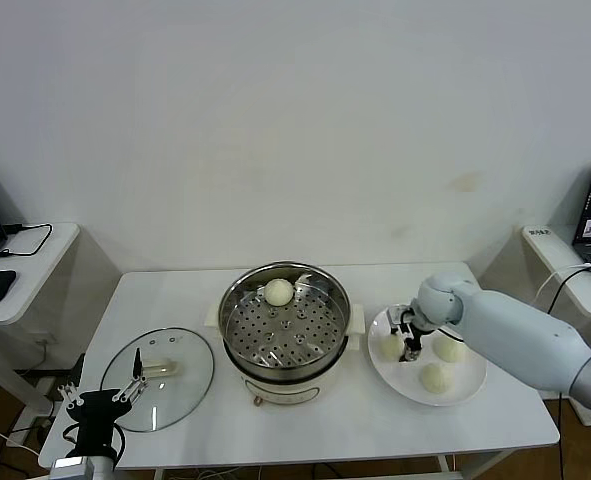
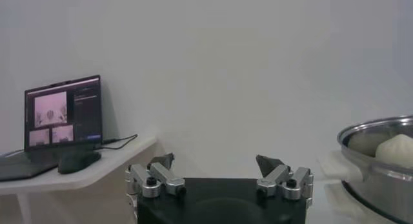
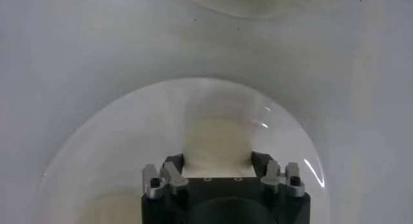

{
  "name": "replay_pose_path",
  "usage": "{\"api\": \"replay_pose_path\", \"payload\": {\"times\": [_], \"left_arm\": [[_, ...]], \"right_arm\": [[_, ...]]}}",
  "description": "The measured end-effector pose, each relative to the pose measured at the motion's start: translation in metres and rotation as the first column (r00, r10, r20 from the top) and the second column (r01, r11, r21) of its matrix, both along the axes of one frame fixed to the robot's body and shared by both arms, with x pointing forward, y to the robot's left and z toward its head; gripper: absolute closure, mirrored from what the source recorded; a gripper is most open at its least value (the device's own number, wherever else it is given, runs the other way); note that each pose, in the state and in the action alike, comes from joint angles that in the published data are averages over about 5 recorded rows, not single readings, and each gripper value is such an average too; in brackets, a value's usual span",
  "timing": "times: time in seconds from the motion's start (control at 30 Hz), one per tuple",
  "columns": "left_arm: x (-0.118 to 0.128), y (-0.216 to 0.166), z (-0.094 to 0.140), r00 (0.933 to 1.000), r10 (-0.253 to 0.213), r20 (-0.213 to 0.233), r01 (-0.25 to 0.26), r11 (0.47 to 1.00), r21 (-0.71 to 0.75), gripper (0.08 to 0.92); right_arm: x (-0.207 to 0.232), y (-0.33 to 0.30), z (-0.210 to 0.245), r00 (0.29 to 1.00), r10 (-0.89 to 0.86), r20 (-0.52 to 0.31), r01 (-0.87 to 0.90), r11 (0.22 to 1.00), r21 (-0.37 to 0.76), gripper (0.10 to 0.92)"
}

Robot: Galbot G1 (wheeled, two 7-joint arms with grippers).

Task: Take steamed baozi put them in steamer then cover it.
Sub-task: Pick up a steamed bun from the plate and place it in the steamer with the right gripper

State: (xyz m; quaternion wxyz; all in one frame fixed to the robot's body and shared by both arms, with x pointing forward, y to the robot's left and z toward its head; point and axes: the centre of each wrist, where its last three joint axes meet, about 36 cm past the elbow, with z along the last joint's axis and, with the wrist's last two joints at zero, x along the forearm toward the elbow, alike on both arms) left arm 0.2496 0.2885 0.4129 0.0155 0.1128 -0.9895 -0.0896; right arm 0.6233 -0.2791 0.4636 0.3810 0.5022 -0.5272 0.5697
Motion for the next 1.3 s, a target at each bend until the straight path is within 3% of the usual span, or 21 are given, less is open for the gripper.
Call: {"api": "replay_pose_path", "payload": {"times": [0.4, 0.73, 0.97, 1.3], "left_arm": [[0.002, -0.002, 0.008, 0.9998, -0.016, 0.008, 0.016, 1.000, 0.004, 0.177], [0.006, 0.000, 0.009, 0.9997, -0.023, 0.009, 0.023, 1.000, 0.004, 0.177], [0.008, 0.004, 0.007, 0.9999, -0.013, 0.003, 0.013, 1.000, 0.006, 0.177], [0.008, 0.006, 0.007, 1.0000, 0.000, 0.003, 0.000, 1.000, 0.002, 0.177]], "right_arm": [[0.016, -0.008, 0.109, 0.997, -0.003, 0.082, 0.000, 0.999, 0.036, 0.361], [0.024, 0.050, 0.204, 0.984, 0.027, 0.178, -0.050, 0.991, 0.125, 0.353], [0.022, 0.124, 0.211, 0.986, 0.061, 0.157, -0.090, 0.980, 0.180, 0.346], [0.012, 0.228, 0.179, 0.992, 0.090, 0.084, -0.106, 0.973, 0.207, 0.349]]}}
